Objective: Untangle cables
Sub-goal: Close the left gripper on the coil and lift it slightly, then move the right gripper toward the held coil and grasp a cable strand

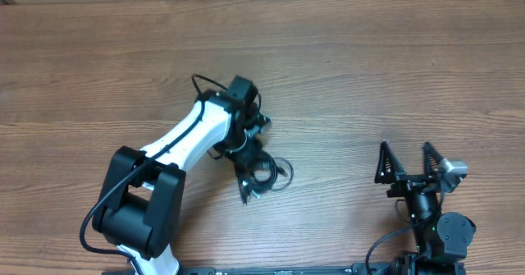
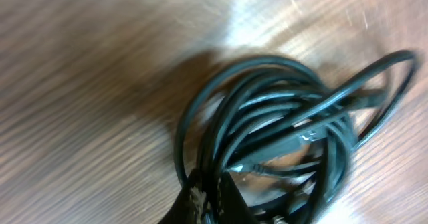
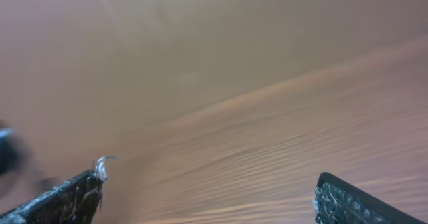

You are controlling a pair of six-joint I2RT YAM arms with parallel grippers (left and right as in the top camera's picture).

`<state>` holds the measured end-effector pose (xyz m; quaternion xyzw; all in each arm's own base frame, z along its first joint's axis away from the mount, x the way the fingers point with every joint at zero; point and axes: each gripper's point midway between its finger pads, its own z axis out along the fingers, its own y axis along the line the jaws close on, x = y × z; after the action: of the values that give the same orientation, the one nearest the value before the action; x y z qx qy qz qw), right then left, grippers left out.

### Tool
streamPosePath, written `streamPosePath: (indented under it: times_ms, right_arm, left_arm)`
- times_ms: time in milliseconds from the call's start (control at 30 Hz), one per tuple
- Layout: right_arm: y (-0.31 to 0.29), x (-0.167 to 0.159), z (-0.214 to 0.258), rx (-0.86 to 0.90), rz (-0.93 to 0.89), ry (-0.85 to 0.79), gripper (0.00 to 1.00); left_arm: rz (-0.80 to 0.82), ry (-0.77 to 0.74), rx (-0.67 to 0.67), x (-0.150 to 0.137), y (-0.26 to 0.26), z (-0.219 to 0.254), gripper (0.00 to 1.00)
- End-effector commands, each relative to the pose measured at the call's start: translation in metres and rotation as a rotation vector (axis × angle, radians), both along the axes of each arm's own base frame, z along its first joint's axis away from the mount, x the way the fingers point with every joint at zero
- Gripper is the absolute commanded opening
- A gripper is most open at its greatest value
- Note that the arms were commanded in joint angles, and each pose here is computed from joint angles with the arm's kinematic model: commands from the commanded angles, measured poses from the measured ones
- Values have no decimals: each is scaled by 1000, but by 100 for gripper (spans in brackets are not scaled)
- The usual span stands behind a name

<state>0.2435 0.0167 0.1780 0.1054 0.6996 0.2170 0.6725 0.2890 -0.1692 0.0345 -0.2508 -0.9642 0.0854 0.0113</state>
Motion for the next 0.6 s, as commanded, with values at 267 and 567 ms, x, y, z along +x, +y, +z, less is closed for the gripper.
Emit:
streamPosePath:
  times_ms: [267,567]
  right_arm:
    - [54,-18,-2,434,326,150,99]
    - [60,-24,-22,533,297,468,99]
  left_arm:
    - [838,77,25,31,-1,55,4]
    - [1159,192,126,9,9,56,4]
